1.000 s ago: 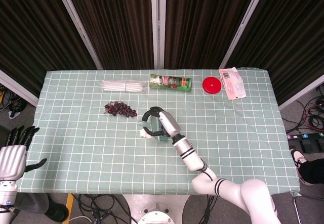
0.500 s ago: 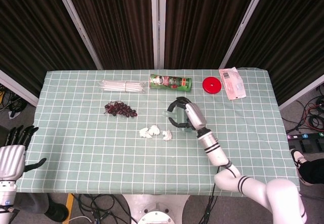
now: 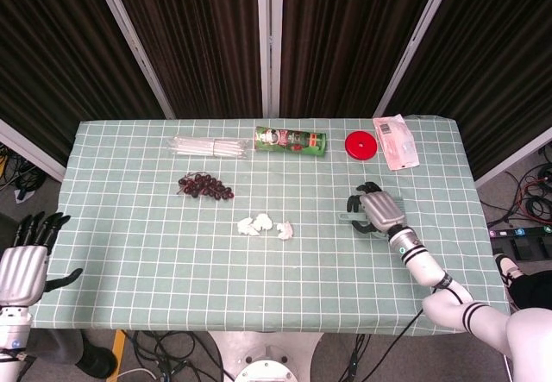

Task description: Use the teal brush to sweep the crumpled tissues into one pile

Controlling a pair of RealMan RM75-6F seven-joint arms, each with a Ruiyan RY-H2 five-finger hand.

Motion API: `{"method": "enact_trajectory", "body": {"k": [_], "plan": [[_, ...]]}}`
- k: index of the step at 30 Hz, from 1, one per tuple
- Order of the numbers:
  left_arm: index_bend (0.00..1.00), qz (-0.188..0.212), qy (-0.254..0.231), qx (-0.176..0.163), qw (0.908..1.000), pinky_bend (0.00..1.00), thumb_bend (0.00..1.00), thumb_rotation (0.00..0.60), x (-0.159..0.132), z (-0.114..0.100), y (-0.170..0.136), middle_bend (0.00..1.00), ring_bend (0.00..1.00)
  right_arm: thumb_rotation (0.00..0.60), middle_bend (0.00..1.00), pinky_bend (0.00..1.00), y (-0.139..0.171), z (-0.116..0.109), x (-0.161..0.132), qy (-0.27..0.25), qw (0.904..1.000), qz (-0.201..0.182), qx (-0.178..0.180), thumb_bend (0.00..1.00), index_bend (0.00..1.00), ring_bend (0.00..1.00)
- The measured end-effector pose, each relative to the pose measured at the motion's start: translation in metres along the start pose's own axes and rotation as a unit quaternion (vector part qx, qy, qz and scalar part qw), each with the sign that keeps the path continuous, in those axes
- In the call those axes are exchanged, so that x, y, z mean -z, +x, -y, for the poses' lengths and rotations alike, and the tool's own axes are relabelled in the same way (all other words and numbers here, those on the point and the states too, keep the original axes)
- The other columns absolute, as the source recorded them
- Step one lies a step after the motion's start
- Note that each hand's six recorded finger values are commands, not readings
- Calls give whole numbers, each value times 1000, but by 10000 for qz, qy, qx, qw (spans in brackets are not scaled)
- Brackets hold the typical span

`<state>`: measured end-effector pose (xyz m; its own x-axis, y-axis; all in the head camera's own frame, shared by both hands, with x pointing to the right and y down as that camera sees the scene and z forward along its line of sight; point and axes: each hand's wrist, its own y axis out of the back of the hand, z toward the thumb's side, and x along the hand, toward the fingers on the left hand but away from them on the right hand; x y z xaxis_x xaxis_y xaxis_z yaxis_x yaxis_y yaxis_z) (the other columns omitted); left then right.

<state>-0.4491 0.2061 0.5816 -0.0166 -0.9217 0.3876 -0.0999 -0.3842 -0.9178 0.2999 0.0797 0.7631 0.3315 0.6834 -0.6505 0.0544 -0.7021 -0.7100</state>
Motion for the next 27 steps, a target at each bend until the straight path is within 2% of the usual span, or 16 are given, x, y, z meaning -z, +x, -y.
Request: {"method": "enact_trajectory", "body": {"k": [1,3,6,8,12,15,19,22,27], "plan": [[135,-3,2,2,10000,41,104,600,0,0,0,123,58,600,222,0,2,2,1,92,9999,27,-73,343,100,0],[135,-2,-3,2,10000,41,103,600,0,0,0,123,58,600,182,0,5,4,1,138,9998,37,-122,334,35,0],[135,13,-11,5,10000,41,104,600,0,1,0,123,58,600,162,0,13,-1,1,85,9999,46,-88,333,8,0],[135,19,-22,-1,10000,41,103,600,0,1,0,123,58,600,170,1,21,-10,3,27,10000,49,42,333,8,0],[135,41,-23,6,10000,41,104,600,1,2,0,123,58,600,214,77,43,-33,12,-14,9987,83,503,336,13,24],[135,55,-23,24,10000,41,104,600,1,4,0,123,58,600,214,83,71,-54,24,42,9949,194,984,333,26,17],[135,80,-24,56,9999,41,103,600,-1,7,0,123,58,600,188,81,130,-71,45,96,9857,566,1581,327,25,0],[135,110,-36,90,9999,41,103,600,-4,9,1,123,58,600,183,78,178,-74,59,43,9784,935,1845,327,26,0],[135,152,-50,117,9998,41,103,600,-8,11,2,124,58,600,184,69,236,-74,67,-20,9677,1365,2121,327,29,0]]}}
